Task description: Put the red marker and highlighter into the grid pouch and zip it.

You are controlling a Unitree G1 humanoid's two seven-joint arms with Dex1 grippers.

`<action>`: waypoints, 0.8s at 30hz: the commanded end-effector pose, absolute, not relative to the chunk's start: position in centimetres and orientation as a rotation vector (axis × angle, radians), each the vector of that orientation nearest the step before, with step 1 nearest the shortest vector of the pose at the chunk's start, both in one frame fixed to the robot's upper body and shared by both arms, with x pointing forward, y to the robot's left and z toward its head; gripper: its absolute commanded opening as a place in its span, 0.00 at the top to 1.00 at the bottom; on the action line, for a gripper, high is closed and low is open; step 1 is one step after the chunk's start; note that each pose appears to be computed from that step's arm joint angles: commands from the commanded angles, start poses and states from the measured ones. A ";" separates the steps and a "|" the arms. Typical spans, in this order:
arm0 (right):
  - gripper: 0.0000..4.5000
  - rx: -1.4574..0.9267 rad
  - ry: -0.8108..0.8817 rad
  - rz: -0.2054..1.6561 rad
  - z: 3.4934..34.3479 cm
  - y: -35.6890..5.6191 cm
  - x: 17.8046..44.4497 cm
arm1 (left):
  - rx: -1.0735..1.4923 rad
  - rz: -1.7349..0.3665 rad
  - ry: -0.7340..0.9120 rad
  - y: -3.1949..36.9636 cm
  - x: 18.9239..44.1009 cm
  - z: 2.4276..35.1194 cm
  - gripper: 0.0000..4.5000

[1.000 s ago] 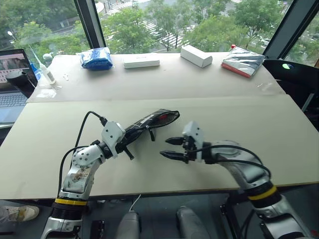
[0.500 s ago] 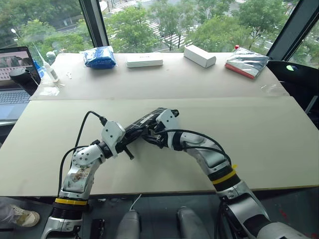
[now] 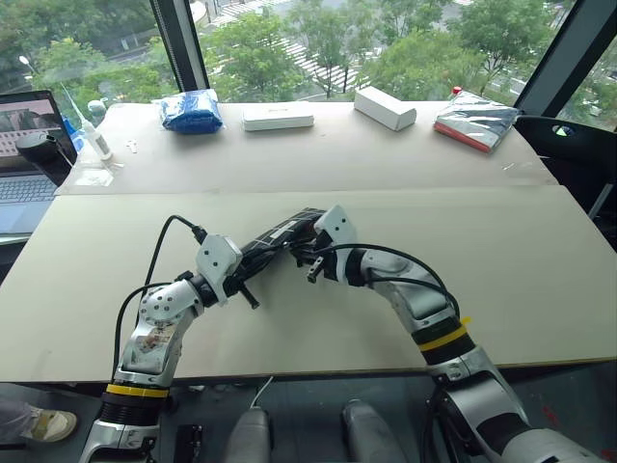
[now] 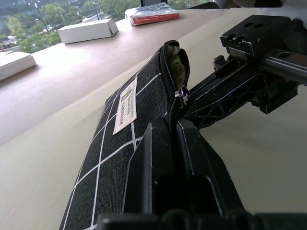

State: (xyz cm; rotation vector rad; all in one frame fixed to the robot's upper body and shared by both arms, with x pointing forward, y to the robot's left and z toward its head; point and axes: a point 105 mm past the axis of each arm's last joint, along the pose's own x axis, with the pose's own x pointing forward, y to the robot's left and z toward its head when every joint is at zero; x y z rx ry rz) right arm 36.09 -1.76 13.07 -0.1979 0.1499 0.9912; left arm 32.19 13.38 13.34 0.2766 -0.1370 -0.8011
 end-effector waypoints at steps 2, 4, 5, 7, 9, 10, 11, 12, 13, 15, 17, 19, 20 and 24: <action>1.00 -0.245 0.106 0.853 14.7 -5.7 37.8 | 0.283 -0.794 -0.178 13.3 32.2 14.4 1.00; 1.00 -0.293 0.111 0.760 14.8 -8.2 39.2 | 0.283 -0.794 -0.176 13.4 32.2 14.4 1.00; 1.00 -0.302 0.111 0.692 15.1 -9.9 40.2 | 0.283 -0.795 -0.175 13.4 32.2 14.4 1.00; 1.00 -0.314 0.104 0.620 15.7 -11.9 41.2 | 0.283 -0.797 -0.174 13.4 32.1 14.3 1.00; 1.00 -0.324 0.102 0.587 16.0 -12.8 41.8 | 0.283 -0.800 -0.173 13.4 32.1 14.3 1.00; 1.00 -0.325 0.101 0.586 16.1 -12.9 41.9 | 0.283 -0.802 -0.173 13.4 32.1 14.3 1.00; 1.00 -0.326 0.104 0.597 15.9 -12.6 41.8 | 0.283 -0.803 -0.174 13.3 32.2 14.3 1.00; 1.00 -0.328 0.105 0.607 15.8 -12.4 41.7 | 0.284 -0.804 -0.175 13.3 32.2 14.4 1.00; 1.00 -0.329 0.114 0.618 15.6 -12.1 41.6 | 0.284 -0.805 -0.175 13.2 32.2 14.4 1.00; 1.00 -0.308 0.125 0.675 15.0 -11.0 40.8 | 0.284 -0.810 -0.179 13.1 32.3 14.5 1.00; 0.93 -0.266 0.124 0.735 15.0 -10.2 40.1 | 0.285 -0.814 -0.181 13.0 32.3 14.5 1.00; 0.82 -0.230 0.112 0.805 15.4 -9.5 39.2 | 0.285 -0.816 -0.181 12.9 32.3 14.5 1.00; 0.74 -0.227 0.116 0.832 15.5 -9.4 38.8 | 0.286 -0.819 -0.180 12.9 32.3 14.4 1.00; 0.44 -0.152 0.213 0.891 15.0 -10.1 37.7 | 0.288 -0.827 -0.181 12.8 32.3 14.4 1.00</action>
